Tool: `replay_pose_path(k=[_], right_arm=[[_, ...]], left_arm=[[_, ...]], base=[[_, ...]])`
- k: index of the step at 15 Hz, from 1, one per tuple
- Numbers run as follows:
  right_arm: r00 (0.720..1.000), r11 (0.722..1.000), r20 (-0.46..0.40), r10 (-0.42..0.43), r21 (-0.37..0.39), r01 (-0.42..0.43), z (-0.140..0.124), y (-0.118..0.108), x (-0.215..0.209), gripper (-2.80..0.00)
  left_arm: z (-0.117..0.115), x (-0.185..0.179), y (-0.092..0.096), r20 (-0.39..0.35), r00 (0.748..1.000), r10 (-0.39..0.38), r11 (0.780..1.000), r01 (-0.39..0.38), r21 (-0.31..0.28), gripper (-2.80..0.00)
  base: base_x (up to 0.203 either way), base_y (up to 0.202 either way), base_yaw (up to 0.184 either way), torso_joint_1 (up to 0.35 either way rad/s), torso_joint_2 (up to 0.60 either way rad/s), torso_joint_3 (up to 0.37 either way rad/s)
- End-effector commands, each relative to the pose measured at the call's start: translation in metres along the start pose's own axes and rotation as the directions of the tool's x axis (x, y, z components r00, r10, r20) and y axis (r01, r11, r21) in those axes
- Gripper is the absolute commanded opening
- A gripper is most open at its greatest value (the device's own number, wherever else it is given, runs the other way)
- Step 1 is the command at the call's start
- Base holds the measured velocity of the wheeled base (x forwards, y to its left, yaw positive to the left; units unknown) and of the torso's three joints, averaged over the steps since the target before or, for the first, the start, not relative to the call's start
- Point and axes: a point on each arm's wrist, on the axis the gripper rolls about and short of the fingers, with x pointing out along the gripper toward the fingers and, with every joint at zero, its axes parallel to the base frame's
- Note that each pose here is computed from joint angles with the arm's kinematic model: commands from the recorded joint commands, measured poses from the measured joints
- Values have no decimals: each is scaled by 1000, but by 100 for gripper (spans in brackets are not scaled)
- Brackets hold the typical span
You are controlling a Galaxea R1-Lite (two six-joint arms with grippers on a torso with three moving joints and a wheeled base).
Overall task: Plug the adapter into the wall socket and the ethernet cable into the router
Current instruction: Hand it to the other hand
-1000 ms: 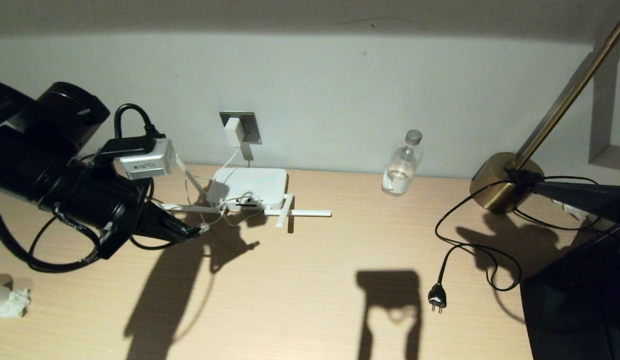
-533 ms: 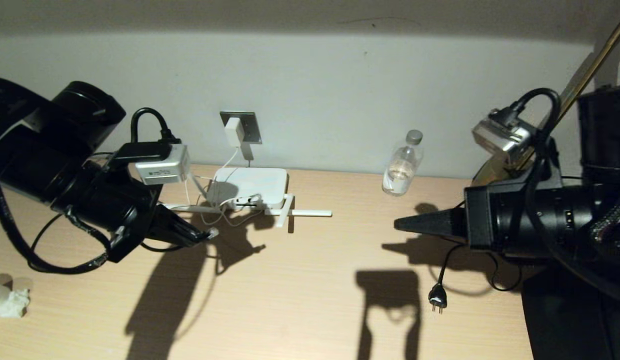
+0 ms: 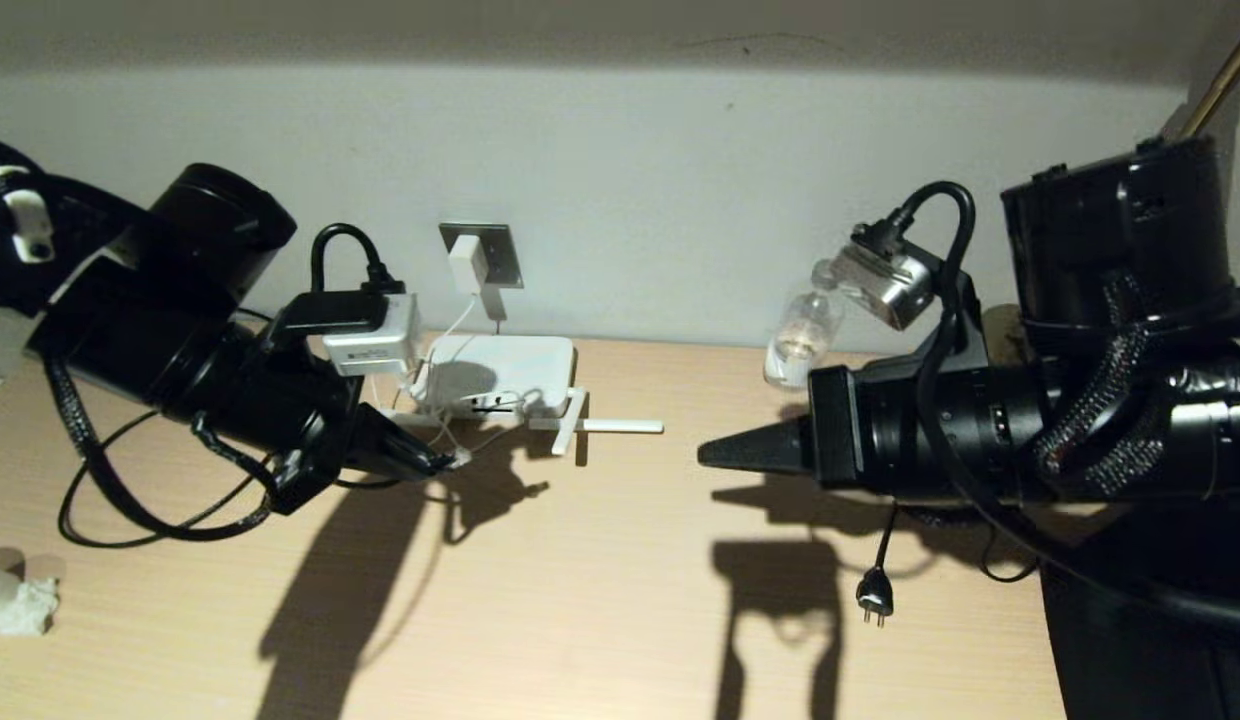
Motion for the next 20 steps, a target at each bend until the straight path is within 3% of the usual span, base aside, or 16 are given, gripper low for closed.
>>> replay_pose_path(k=[1, 4, 7, 14, 15, 20], right_arm=[[1000, 999, -7, 14, 36, -14, 8, 3, 19, -280], [998, 998, -52, 46, 38, -44, 3, 17, 48, -280], [998, 1000, -58, 8, 29, -6, -6, 22, 63, -280], [998, 997, -36, 52, 56, -50, -1, 33, 65, -280], [998, 997, -37, 56, 60, -54, 0, 34, 69, 0], [996, 994, -40, 85, 68, -82, 0, 45, 76, 0]], left_arm=[[4, 3, -3, 0, 1000, -15, 1000, 15, 21, -280], [10, 1, -5, 9, 1000, -9, 998, 9, 70, -280], [11, 1, -3, 14, 1000, -7, 993, 5, 116, -280], [14, -6, -6, 66, 998, -11, 992, 2, 125, -280], [15, -8, -7, 72, 997, -6, 991, -4, 136, -280], [20, -10, -8, 136, 991, 4, 982, -30, 187, -280]], base=[[0, 0, 0, 0, 0, 0], [0, 0, 0, 0, 0, 0], [0, 0, 0, 0, 0, 0], [0, 0, 0, 0, 0, 0], [0, 0, 0, 0, 0, 0], [0, 0, 0, 0, 0, 0]])
